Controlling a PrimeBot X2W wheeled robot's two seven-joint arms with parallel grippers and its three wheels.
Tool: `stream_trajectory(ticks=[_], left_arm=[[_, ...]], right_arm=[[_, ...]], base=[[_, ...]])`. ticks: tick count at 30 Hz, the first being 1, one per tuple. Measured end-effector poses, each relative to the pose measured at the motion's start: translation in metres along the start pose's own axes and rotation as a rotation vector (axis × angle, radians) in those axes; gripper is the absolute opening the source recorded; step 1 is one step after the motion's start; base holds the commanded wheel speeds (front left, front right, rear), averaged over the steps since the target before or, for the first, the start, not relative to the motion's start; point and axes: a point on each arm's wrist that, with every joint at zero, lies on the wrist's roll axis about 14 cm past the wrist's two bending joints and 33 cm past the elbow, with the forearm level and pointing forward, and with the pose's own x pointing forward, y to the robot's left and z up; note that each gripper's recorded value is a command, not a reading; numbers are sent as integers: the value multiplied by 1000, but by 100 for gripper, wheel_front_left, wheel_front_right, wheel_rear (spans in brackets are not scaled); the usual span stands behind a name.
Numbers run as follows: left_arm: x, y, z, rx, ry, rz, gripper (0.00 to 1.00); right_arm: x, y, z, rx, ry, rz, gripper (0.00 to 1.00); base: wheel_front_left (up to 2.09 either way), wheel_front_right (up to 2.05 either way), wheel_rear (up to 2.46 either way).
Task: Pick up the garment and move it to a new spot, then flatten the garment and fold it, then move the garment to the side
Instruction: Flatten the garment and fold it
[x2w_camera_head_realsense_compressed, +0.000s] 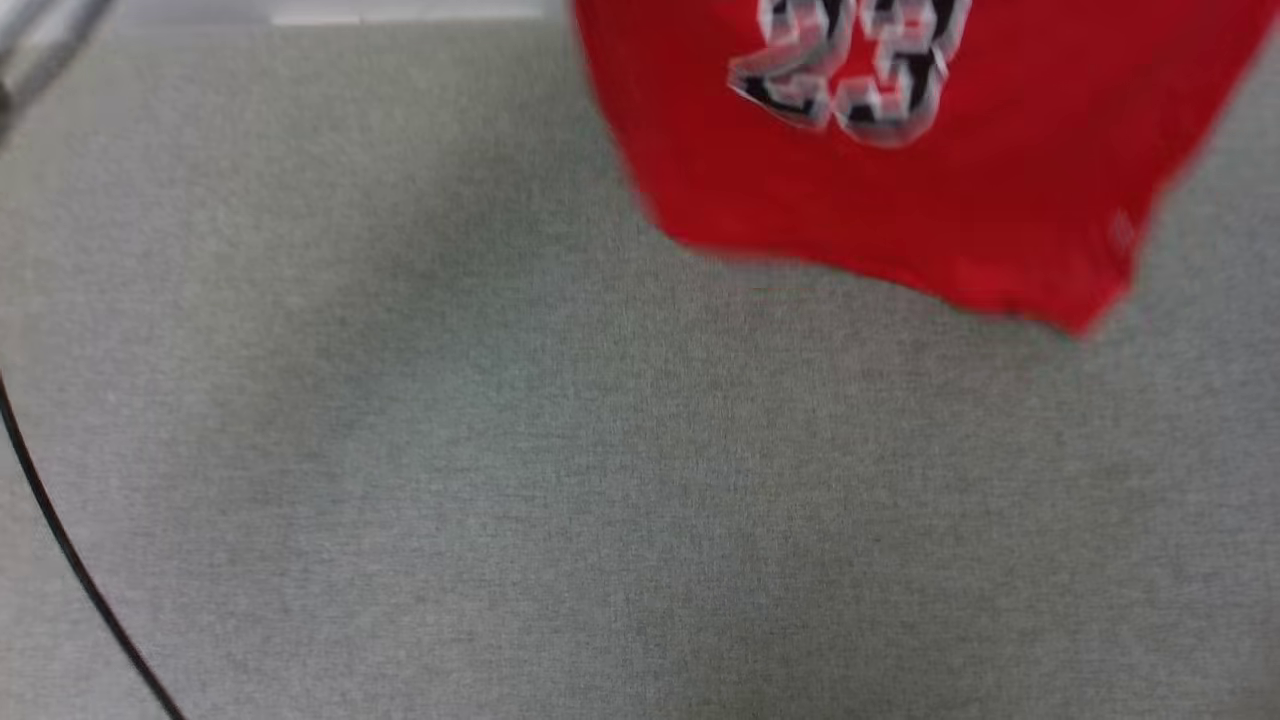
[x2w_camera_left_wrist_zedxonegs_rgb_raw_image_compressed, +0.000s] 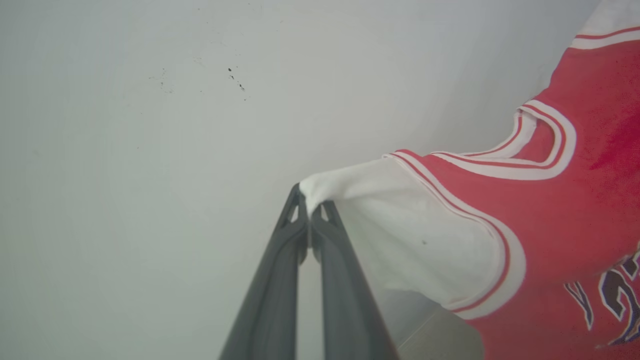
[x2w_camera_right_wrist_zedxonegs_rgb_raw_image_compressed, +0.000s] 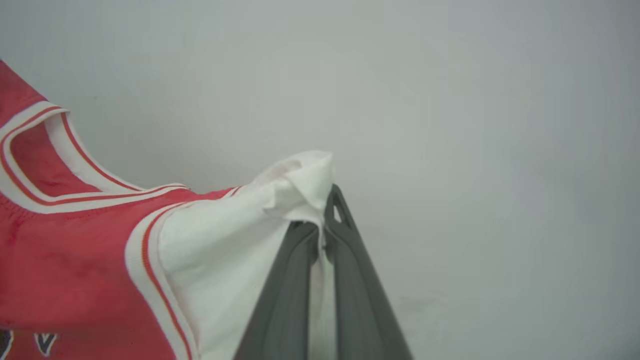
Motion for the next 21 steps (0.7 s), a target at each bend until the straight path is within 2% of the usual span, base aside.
stream_trajectory(ticks=[6, 11, 16, 21], left_arm=[[28, 41, 41, 39, -145, 94, 0], [48, 64, 38, 59, -183, 151, 0], [58, 76, 10, 28, -163, 182, 0], [68, 73, -51, -21, -79, 181, 0]], right_arm=[[47, -2, 40, -57, -130, -50, 0], [81, 2, 56, -56, -207, -76, 0], [104, 13, 38, -49, -200, -60, 0], [123, 31, -12, -60, -113, -24, 0]], base=[[0, 0, 0], [0, 0, 0], [0, 0, 0], [0, 0, 0]])
